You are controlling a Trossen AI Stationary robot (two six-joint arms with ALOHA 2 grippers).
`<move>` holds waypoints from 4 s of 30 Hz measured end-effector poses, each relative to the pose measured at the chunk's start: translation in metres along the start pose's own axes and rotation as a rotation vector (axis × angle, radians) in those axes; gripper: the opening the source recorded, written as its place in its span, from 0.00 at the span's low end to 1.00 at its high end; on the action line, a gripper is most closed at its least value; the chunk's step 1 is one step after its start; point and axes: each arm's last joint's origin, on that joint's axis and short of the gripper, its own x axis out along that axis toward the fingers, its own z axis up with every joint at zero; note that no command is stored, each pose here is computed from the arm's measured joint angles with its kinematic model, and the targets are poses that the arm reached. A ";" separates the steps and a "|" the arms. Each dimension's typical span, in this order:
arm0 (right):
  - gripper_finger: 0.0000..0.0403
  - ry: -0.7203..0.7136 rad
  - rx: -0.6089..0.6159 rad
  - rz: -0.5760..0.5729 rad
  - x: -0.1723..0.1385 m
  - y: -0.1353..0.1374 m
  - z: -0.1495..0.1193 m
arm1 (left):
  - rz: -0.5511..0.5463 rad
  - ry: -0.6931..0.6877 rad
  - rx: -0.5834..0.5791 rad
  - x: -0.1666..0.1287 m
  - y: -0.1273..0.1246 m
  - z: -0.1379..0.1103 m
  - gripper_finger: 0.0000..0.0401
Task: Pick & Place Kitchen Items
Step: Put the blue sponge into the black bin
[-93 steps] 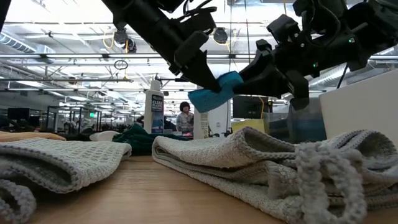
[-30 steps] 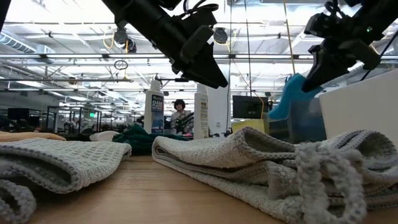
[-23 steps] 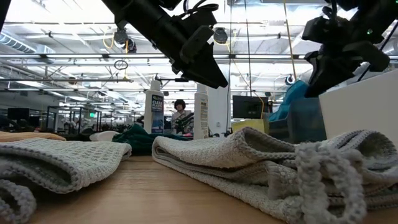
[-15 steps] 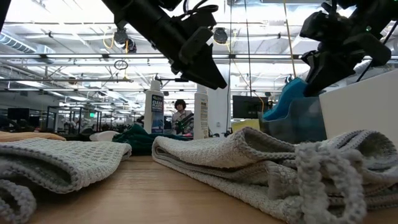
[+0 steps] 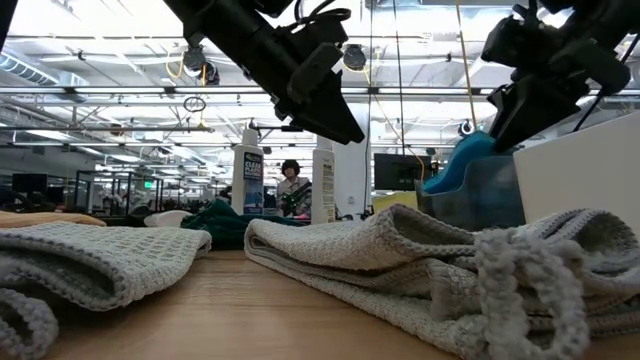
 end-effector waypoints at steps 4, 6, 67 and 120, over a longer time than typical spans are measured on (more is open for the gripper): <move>0.37 -0.024 0.017 0.047 0.000 0.002 0.003 | 0.000 0.000 -0.001 0.000 0.000 0.000 0.60; 0.38 -0.049 0.021 0.061 0.000 0.002 0.005 | 0.000 0.000 -0.003 0.000 0.000 0.000 0.60; 0.00 -0.085 -0.115 0.090 0.015 0.003 0.014 | 0.000 0.008 -0.015 0.000 0.000 -0.001 0.60; 0.00 0.105 -0.032 -0.003 0.059 -0.040 -0.020 | 0.000 0.008 -0.016 0.000 0.000 -0.001 0.60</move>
